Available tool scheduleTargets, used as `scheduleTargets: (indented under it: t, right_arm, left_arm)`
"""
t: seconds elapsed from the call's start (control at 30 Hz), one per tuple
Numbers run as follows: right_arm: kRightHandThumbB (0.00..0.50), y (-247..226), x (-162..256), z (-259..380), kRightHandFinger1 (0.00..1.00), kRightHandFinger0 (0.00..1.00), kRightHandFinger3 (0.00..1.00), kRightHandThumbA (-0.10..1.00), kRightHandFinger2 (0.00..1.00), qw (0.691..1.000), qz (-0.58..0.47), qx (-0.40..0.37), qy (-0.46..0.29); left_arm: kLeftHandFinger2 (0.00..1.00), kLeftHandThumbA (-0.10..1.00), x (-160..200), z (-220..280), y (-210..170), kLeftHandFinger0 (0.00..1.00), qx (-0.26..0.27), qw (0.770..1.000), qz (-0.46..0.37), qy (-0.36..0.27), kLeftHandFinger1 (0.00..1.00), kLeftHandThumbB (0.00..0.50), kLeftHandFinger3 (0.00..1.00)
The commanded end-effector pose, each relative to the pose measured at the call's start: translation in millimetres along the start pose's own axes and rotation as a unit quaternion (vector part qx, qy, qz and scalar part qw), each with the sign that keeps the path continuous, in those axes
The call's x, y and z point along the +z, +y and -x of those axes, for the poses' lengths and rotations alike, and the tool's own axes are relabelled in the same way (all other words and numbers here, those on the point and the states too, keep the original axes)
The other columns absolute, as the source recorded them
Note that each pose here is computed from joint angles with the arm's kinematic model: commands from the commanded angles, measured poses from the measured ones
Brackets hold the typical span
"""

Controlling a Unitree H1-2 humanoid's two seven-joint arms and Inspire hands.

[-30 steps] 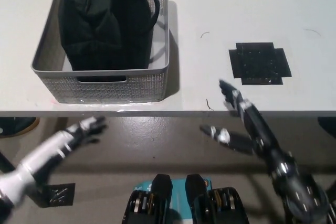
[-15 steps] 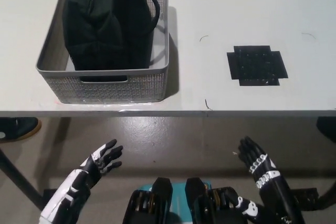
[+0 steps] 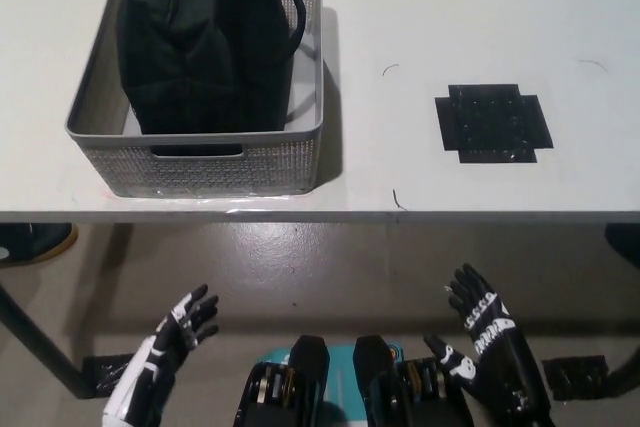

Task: Use both hands to pick up a lunch bag on the right hand side and place it into a container on the left hand side

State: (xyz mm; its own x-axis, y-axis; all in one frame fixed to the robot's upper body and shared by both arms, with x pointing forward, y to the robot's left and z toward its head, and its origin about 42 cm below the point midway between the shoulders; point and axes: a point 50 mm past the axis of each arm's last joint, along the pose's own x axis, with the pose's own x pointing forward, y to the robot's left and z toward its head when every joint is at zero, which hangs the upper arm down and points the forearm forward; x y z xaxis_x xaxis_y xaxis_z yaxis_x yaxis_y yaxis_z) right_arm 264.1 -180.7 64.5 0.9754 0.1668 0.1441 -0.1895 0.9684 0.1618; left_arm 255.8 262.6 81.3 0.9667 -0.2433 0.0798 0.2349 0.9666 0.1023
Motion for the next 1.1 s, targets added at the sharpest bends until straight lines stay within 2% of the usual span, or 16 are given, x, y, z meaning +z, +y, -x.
scheduleTargets:
  t: [0.0, 0.1, 0.23, 0.57, 0.7, 0.87, 1.07]
  right_arm:
    - [0.338, 1, 9, -5, 1.00, 1.00, 1.00, 1.00, 1.00, 0.998, -0.010, 0.001, -0.059]
    - [0.320, 0, 8, -7, 1.00, 1.00, 1.00, 1.00, 1.00, 0.998, -0.007, 0.000, -0.059]
    - [0.323, -1, 10, -11, 1.00, 1.00, 1.00, 1.00, 1.00, 0.998, -0.004, -0.002, -0.064]
    - [0.301, -3, 13, -16, 1.00, 1.00, 1.00, 1.00, 1.00, 0.998, 0.002, 0.004, -0.070]
    - [0.325, -2, 14, -15, 1.00, 1.00, 1.00, 1.00, 1.00, 0.998, -0.008, 0.001, -0.064]
    - [0.323, -3, 16, -16, 1.00, 1.00, 1.00, 1.00, 1.00, 0.998, -0.009, 0.000, -0.062]
    - [0.297, -3, 16, -15, 1.00, 0.98, 1.00, 1.00, 1.00, 0.998, -0.003, 0.002, -0.063]
  left_arm:
    - [1.00, 1.00, 11, -3, 11, 1.00, 0.028, 0.998, -0.039, -0.046, 1.00, 0.136, 1.00]
    - [1.00, 1.00, 11, -3, 12, 1.00, 0.030, 0.997, -0.045, -0.048, 1.00, 0.131, 1.00]
    - [1.00, 1.00, 15, -7, 15, 1.00, 0.030, 0.997, -0.050, -0.051, 1.00, 0.110, 1.00]
    - [1.00, 1.00, 18, -10, 19, 1.00, 0.042, 0.997, -0.047, -0.048, 1.00, 0.114, 1.00]
    - [1.00, 1.00, 19, -10, 19, 1.00, 0.042, 0.997, -0.050, -0.051, 1.00, 0.097, 1.00]
    - [1.00, 1.00, 20, -12, 20, 1.00, 0.041, 0.997, -0.050, -0.052, 1.00, 0.095, 1.00]
    - [1.00, 1.00, 20, -12, 20, 1.00, 0.041, 0.997, -0.051, -0.051, 1.00, 0.089, 1.00]
